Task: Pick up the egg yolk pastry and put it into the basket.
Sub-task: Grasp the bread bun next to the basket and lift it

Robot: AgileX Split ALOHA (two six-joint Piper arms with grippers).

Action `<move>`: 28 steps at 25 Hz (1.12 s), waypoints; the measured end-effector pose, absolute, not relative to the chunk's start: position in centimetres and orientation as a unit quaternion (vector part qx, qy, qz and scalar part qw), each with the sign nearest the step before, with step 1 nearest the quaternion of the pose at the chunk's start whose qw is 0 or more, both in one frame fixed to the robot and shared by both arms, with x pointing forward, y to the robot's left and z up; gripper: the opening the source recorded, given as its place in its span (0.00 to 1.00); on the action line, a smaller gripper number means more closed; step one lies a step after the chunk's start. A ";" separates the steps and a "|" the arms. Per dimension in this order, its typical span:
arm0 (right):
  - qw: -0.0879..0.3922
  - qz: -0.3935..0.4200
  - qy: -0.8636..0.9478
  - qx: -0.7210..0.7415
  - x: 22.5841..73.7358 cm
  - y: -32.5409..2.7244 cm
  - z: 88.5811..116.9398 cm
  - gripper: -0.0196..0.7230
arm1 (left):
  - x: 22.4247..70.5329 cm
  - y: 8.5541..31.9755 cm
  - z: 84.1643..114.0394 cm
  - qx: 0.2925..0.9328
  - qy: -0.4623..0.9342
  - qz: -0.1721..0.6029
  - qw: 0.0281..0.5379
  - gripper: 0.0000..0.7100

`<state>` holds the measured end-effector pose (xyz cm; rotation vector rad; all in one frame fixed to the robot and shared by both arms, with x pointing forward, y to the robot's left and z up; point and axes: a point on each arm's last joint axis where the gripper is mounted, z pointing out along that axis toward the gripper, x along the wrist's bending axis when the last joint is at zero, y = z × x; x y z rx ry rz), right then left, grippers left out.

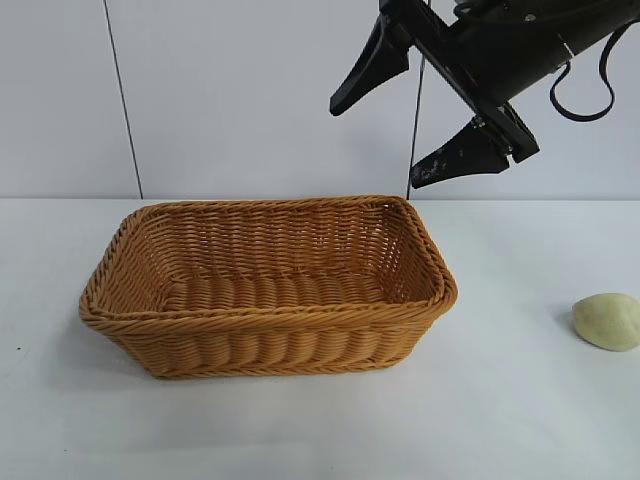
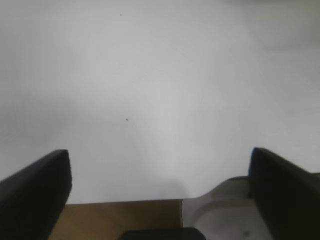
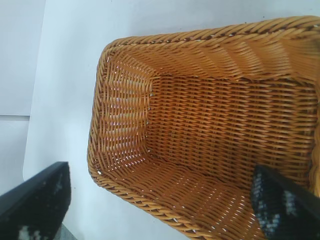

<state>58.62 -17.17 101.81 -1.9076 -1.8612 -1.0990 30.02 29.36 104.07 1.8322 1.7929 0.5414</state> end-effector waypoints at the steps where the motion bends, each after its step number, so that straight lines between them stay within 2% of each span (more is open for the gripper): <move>1: 0.130 -0.378 -0.640 -0.656 58.6 -17.2 101.8 0.96 | 29.6 29.4 104.2 0.673 0.658 0.208 0.267 0.98; 9: 0.117 -0.353 -0.677 -0.635 58.7 -17.3 102.6 0.96 | 26.4 29.4 105.1 0.646 0.626 0.276 0.337 0.98; 13: 0.082 -0.305 -0.705 -0.636 58.9 -18.0 103.6 0.96 | 24.4 29.5 105.3 0.626 0.603 0.317 0.378 0.98; 15: 0.047 -0.265 -0.718 -0.642 59.1 -18.8 103.6 0.96 | 23.5 29.5 105.3 0.617 0.592 0.335 0.396 0.98; 22: -0.067 -0.115 -0.735 -0.665 59.0 -22.8 102.7 0.96 | 23.2 29.5 105.3 0.614 0.589 0.339 0.402 0.98; 28: -0.084 -0.089 -0.690 -0.713 59.5 -27.9 102.6 0.96 | 23.2 29.5 105.3 0.614 0.589 0.339 0.402 0.98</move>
